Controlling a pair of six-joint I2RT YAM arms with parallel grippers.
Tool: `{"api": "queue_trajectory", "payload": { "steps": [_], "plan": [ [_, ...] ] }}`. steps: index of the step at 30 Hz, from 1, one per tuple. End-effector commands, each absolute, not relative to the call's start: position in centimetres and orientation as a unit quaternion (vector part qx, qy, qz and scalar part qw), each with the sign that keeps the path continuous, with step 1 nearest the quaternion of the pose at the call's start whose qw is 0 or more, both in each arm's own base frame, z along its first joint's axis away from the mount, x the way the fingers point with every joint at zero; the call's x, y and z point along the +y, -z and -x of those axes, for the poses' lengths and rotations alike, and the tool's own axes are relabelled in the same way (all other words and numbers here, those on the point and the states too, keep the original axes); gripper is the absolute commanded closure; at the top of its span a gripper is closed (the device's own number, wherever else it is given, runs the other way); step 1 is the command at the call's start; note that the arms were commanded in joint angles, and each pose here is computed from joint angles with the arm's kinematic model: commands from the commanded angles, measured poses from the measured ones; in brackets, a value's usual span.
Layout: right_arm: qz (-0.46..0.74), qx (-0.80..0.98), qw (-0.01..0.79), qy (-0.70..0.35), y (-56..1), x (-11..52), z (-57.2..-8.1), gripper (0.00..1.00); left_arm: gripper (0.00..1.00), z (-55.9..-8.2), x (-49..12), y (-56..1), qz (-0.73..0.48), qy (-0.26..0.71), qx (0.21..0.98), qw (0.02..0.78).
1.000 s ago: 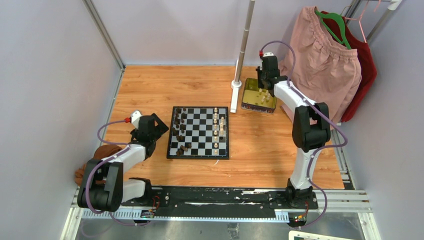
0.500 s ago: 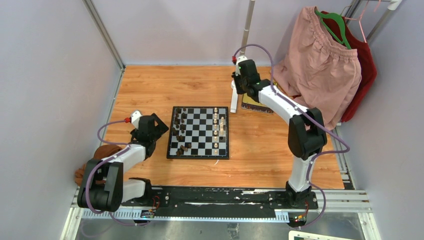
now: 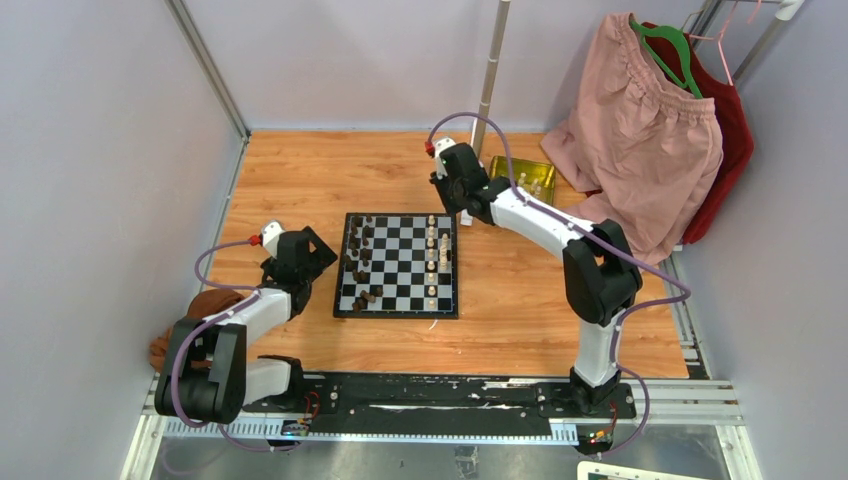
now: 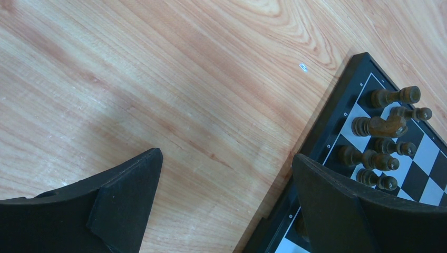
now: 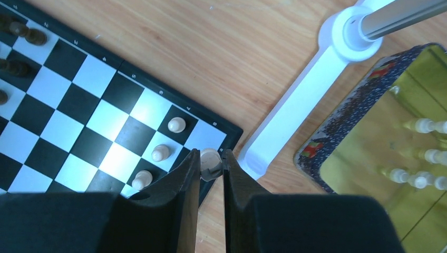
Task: Set up the chess pieces on the board
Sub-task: Place the chess piece on the chessboard.
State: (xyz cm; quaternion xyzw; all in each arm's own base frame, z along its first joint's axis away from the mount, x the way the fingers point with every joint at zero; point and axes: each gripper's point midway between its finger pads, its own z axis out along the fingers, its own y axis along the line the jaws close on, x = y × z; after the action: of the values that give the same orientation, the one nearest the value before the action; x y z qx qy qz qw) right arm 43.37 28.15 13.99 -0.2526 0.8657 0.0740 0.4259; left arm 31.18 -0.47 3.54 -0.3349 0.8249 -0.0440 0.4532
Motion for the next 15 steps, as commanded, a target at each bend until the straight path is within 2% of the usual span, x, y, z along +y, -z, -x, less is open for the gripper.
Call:
{"api": "queue_trajectory", "payload": {
  "steps": [1,15],
  "plan": [
    [0.269,0.877,0.393,-0.066,-10.9,28.7,-41.7,1.00,0.00,-31.7,-0.5,-4.5,0.329,0.047,0.817,0.471],
    [0.278,0.884,0.368,-0.074,-8.3,29.9,-40.5,1.00,0.00,-31.8,-0.5,-4.5,0.328,0.047,0.817,0.472]
  ]
}}
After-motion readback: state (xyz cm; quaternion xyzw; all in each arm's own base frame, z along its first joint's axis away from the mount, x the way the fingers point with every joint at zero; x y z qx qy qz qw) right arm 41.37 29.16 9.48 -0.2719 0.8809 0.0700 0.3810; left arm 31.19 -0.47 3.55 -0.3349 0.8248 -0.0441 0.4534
